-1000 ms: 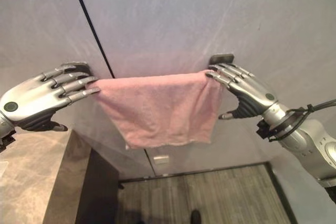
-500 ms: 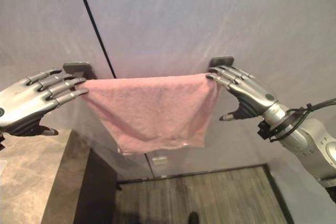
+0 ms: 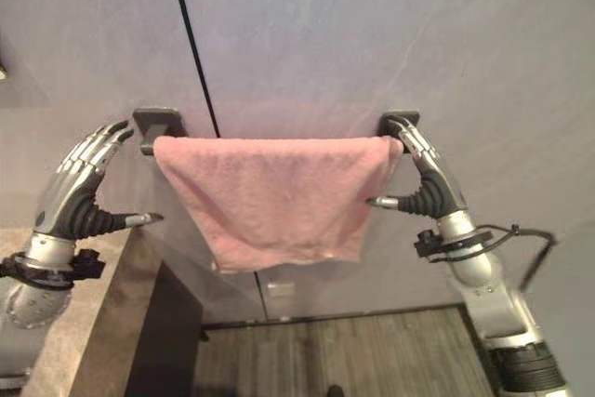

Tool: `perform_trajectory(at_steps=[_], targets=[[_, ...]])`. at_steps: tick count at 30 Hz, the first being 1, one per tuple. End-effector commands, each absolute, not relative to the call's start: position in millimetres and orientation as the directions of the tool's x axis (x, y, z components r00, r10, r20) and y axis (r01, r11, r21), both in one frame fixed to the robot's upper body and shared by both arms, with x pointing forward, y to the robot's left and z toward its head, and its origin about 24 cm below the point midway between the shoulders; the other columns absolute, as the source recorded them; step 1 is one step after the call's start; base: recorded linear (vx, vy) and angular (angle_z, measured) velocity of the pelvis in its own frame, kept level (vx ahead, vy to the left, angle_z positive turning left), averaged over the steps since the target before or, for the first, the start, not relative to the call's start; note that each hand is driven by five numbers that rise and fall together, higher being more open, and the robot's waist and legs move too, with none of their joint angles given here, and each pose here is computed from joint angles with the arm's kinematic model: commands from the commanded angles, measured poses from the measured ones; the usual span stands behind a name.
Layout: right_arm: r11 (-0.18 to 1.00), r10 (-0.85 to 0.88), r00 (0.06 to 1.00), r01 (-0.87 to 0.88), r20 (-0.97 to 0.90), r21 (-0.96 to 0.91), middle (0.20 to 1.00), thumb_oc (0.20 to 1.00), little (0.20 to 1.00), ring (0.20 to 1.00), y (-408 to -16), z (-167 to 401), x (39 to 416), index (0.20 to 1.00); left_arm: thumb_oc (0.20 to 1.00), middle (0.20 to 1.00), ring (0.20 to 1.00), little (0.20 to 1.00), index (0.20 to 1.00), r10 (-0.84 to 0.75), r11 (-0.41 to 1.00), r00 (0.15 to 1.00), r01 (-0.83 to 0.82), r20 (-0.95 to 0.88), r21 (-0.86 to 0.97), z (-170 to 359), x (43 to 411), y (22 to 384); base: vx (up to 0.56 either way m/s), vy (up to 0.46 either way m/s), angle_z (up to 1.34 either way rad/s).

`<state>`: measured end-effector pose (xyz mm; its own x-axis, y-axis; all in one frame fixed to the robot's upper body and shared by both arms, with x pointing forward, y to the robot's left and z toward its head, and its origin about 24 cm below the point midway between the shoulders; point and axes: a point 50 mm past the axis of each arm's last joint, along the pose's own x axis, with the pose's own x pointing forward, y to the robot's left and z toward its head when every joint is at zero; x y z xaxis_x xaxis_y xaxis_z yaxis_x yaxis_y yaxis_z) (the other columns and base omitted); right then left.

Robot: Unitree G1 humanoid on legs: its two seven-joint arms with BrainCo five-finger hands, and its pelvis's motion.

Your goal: Put brush and paste in cup on sink, flatten towel.

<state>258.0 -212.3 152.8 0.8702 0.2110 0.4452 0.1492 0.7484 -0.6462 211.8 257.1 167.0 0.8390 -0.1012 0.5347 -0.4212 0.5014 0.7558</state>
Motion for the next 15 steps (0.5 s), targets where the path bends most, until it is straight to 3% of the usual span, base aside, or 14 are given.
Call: perform_trajectory(at_steps=[1,10,15], targets=[[0.835,0.096,0.869,0.196,0.485,-0.515,1.0,1.0,1.0,1.0,-225,154,255,1.0,1.0,1.0,1.0,1.0,1.0,-0.018,0.586,0.791,-0.488,0.612,0.647,175,212,263,0.0,0.0,0.0],[0.933,-0.033,0.912,0.176,0.409,-0.315,1.0,1.0,1.0,1.0,-231,124,241,1.0,1.0,1.0,1.0,1.0,1.0,0.121,0.729,0.831,-0.445,0.543,0.52,142,207,261,-0.03,0.008,0.01],[0.974,-0.132,0.948,0.178,0.291,-0.137,1.0,1.0,1.0,1.0,-236,91,227,1.0,1.0,1.0,1.0,1.0,1.0,0.194,0.853,0.894,-0.357,0.404,0.382,108,203,257,-0.02,0.004,0.02]])
